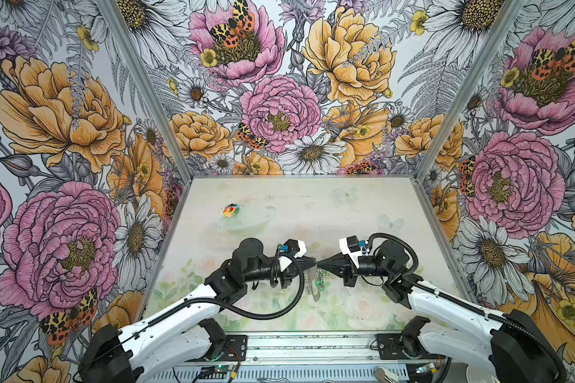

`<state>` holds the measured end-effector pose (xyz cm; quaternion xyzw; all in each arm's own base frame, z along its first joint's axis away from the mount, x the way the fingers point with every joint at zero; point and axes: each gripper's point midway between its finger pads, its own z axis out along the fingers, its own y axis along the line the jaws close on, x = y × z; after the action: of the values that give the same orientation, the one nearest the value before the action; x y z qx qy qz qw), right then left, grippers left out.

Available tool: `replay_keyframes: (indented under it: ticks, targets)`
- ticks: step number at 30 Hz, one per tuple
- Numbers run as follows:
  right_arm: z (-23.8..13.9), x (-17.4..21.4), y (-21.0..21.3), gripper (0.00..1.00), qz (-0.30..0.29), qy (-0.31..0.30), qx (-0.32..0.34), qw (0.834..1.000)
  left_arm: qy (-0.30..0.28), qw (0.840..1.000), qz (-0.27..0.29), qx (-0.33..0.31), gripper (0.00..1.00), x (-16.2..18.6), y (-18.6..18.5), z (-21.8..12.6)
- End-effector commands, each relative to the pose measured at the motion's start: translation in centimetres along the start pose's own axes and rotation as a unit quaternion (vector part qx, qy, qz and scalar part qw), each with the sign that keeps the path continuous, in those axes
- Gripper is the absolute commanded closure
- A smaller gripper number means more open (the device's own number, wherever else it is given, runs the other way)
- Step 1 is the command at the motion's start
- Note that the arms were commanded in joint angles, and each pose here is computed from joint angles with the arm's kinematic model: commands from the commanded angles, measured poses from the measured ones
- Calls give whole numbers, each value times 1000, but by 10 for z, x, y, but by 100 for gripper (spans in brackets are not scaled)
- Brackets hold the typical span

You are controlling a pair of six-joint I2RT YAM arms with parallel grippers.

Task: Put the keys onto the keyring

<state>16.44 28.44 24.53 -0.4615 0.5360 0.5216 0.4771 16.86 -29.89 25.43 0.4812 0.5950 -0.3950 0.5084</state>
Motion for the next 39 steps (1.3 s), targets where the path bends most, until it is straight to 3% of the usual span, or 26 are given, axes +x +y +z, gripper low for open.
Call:
replay_keyframes:
  ticks: [1,9,12,17,26,39]
  targets:
    - [-2,-8,8,100,-21,-12,-14,1000,-4,1000,-1,-19,90,-2,8,-2]
    - [-1,-8,6,100,-18,-10,-12,1000,-6,1000,-1,-21,95,-3,9,-2]
    - [0,-7,3,100,-15,-6,-3,1000,-1,999,1,-44,87,-2,15,-2]
    - [1,-4,-1,100,-9,2,4,1000,22,996,16,-82,82,3,22,0]
    - [1,-5,-3,100,-10,1,10,1000,47,996,16,-69,87,13,17,7]
    - [1,-3,-6,100,-10,1,22,1000,66,990,27,-126,94,14,30,8]
